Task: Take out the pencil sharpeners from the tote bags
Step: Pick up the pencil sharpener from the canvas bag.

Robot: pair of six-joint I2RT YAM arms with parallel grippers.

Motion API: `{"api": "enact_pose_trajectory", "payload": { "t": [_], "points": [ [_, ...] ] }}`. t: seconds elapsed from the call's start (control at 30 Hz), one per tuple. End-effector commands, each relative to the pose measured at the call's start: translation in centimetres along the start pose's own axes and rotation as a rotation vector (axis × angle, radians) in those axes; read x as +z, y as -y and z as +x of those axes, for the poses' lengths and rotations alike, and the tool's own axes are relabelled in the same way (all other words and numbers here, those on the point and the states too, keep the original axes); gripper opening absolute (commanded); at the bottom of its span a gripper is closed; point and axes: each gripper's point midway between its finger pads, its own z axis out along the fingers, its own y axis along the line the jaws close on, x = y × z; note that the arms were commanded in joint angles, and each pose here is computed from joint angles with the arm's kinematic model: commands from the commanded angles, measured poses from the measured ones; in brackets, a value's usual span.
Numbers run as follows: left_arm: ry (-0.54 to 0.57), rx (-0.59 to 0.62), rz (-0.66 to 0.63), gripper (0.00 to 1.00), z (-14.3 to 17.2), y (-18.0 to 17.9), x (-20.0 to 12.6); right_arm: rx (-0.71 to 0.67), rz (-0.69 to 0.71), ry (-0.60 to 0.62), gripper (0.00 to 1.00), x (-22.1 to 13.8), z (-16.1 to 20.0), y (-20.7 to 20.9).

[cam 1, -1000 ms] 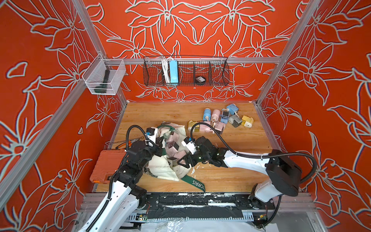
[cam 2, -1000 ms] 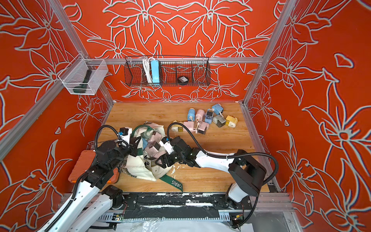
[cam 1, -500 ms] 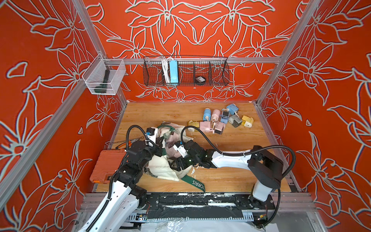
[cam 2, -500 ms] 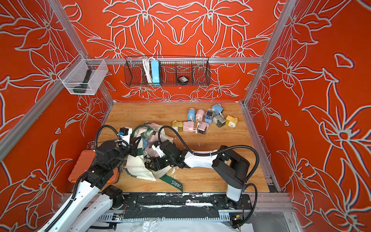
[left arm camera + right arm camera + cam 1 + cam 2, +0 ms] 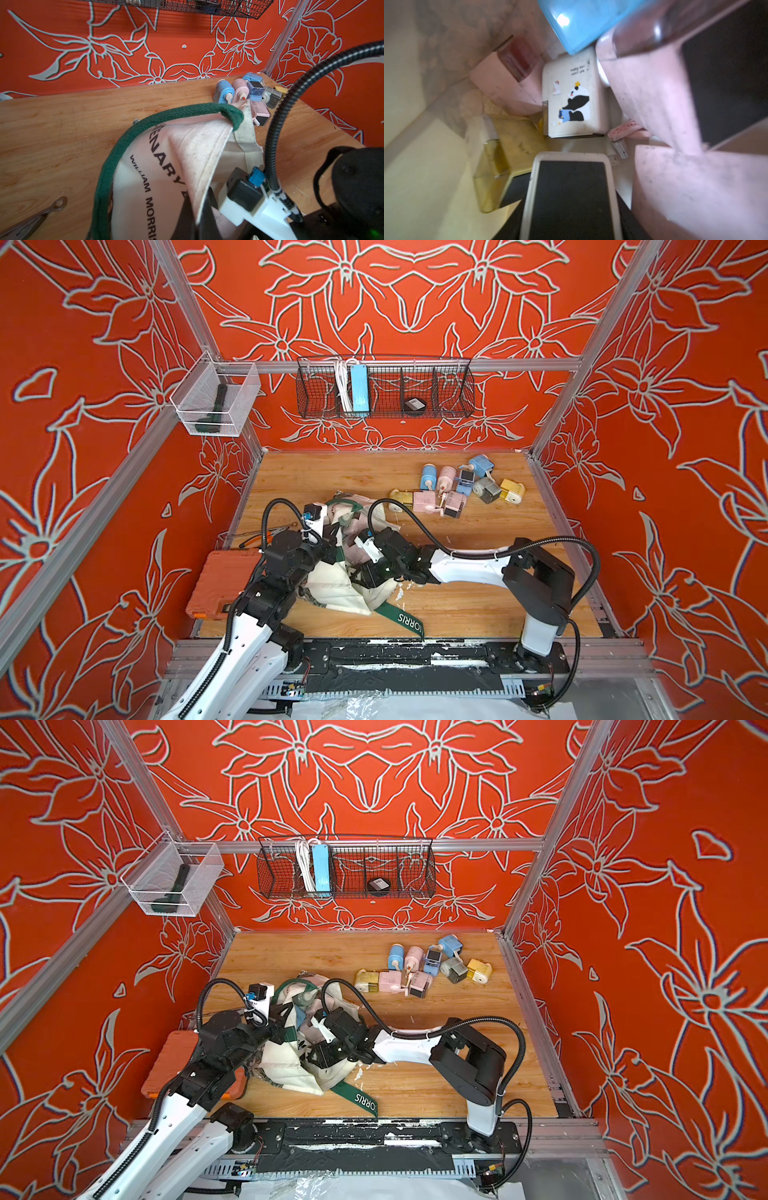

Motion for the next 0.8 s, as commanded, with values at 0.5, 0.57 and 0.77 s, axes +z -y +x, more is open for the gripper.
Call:
{"api": "enact_pose_trajectory", "payload": {
  "t": [0.5,0.57,0.77],
  "points": [
    [0.033,-0.009,0.026,0.00,-1.0,0.6,-0.5,-0.133,0.230,0.346,0.35,-16.7,-6.0,3.3],
    [0.036,-0.009,0.024,0.00,-1.1,0.5,-0.5,-0.085,0.283,0.398,0.34,-18.9,-6.8,5.5],
    [0.037,-0.010,0.029,0.00,-1.1,0.6,-0.5,0.114,0.507,0.564,0.34,-25.0,-8.8,12.6]
  ]
}}
